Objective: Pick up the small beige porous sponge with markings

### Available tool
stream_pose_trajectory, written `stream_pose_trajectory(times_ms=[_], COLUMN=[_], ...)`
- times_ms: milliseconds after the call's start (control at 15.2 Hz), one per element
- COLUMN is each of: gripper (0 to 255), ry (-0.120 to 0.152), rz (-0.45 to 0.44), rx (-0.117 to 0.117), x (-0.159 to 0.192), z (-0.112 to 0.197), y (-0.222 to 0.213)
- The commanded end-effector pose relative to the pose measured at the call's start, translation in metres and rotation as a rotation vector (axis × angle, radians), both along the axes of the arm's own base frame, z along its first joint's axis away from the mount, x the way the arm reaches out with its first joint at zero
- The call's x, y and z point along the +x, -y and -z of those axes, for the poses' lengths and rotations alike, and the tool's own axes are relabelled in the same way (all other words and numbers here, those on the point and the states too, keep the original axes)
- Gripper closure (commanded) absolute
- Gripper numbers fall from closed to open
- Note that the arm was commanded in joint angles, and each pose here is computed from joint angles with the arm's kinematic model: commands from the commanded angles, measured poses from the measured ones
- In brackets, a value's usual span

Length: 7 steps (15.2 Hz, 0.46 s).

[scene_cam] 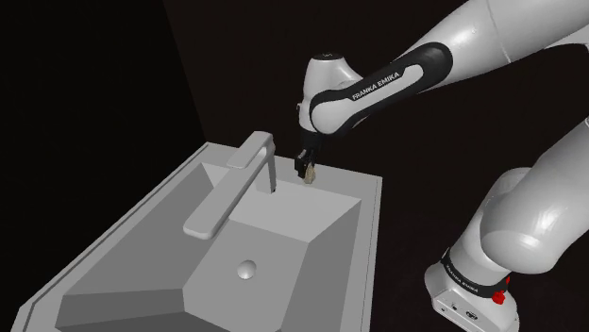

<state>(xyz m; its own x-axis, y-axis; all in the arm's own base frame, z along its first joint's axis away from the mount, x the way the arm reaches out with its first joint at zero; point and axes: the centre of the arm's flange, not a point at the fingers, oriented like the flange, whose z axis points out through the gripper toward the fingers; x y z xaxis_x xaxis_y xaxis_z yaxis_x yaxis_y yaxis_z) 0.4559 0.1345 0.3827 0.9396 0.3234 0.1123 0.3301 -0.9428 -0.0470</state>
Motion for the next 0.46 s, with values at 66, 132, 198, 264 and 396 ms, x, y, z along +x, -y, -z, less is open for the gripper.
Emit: stream_pose_trajectory(times_ms=[66,132,198,264,396], gripper=[255,255,255,255,255], ry=[-0.001,-0.001,-0.001,-0.001,-0.001], rz=[0.0,0.0,0.0,0.0,0.0], rx=[0.0,0.0,0.0,0.0,0.0], x=[-0.001,-0.001,-0.001,-0.001,-0.001], z=[-0.016,-0.022,-0.027,-0.032,-0.033], y=[0.0,0.0,0.0,0.0,0.0])
